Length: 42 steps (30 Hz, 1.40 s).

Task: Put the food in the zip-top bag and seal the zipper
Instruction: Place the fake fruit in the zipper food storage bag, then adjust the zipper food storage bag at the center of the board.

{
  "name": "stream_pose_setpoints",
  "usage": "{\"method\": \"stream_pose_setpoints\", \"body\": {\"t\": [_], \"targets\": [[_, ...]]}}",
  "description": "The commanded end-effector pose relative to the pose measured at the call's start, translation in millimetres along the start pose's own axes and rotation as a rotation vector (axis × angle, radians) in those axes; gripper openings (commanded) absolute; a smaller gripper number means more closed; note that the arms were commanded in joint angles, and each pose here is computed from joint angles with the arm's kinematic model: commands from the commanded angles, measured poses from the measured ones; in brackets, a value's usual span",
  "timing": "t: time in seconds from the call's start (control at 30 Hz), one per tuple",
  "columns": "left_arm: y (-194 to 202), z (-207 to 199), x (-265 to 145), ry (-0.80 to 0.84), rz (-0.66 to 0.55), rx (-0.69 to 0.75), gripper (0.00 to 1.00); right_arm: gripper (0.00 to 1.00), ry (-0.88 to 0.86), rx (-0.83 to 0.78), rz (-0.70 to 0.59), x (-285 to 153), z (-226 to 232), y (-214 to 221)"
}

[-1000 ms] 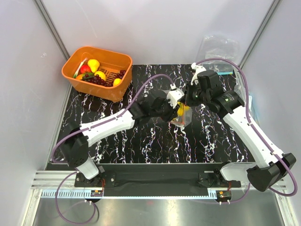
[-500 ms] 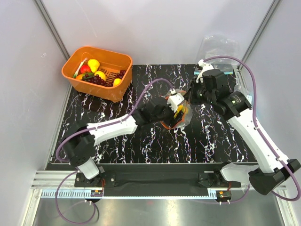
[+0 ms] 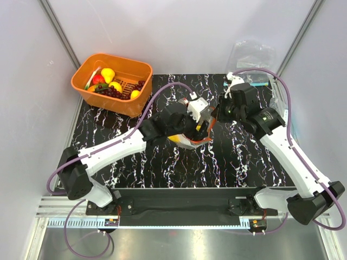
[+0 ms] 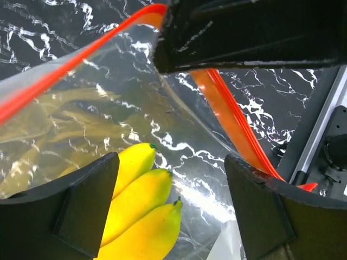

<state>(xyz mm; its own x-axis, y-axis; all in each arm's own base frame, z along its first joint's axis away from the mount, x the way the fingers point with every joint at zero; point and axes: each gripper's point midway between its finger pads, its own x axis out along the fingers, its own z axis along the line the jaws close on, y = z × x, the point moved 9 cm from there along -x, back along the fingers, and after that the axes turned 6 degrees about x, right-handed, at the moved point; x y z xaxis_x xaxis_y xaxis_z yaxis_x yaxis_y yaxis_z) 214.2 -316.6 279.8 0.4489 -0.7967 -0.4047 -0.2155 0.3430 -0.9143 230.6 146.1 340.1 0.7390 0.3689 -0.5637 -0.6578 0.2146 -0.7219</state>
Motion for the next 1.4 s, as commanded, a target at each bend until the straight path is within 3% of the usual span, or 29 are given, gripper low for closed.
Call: {"method": "stream_pose_setpoints", "body": {"t": [0.0,0.13,0.43,0.57,0.77,1.07,1.33,1.37], "targets": [[-21.8,5.8,-22.4,-0.072,-0.035,-0.027,0.72,0.0,-0.004,0.011,-0.067,-2.3,-0.1,-7.3],[-22.1,7.8,-25.9,-0.092,-0.036,-0.022,0.53,0.0,-0.007,0.011,-0.056,-0.5,-0.6,-5.1],[-29.9,-5.9,-16.4,0.084,-0.091,-0.023,0.46,0.0,-0.075,0.025,-0.008,9.0,4.9,1.5],[-37.7,-4.5,-25.9,0.063,-0.167,-0.049,0.39,0.0,-0.047,0.013,0.002,12.3,1.5,3.5],[-29.6,18.1,-41.9,-0.105,-0.097,-0.124,0.38,0.0,0.075,-0.025,-0.014,20.9,-12.7,6.9],[3.2,51.1,-31.6,-0.426,0.034,-0.211,0.52,0.0,0.038,-0.026,0.014,32.5,-11.5,12.9],[13.4,54.9,-13.6,-0.451,0.125,-0.224,0.57,0.0,0.059,-0.035,0.004,32.5,-14.2,12.8],[15.3,56.3,-11.4,-0.457,0.134,-0.221,0.49,0.0,0.058,-0.038,0.006,32.4,-14.0,13.3]]}}
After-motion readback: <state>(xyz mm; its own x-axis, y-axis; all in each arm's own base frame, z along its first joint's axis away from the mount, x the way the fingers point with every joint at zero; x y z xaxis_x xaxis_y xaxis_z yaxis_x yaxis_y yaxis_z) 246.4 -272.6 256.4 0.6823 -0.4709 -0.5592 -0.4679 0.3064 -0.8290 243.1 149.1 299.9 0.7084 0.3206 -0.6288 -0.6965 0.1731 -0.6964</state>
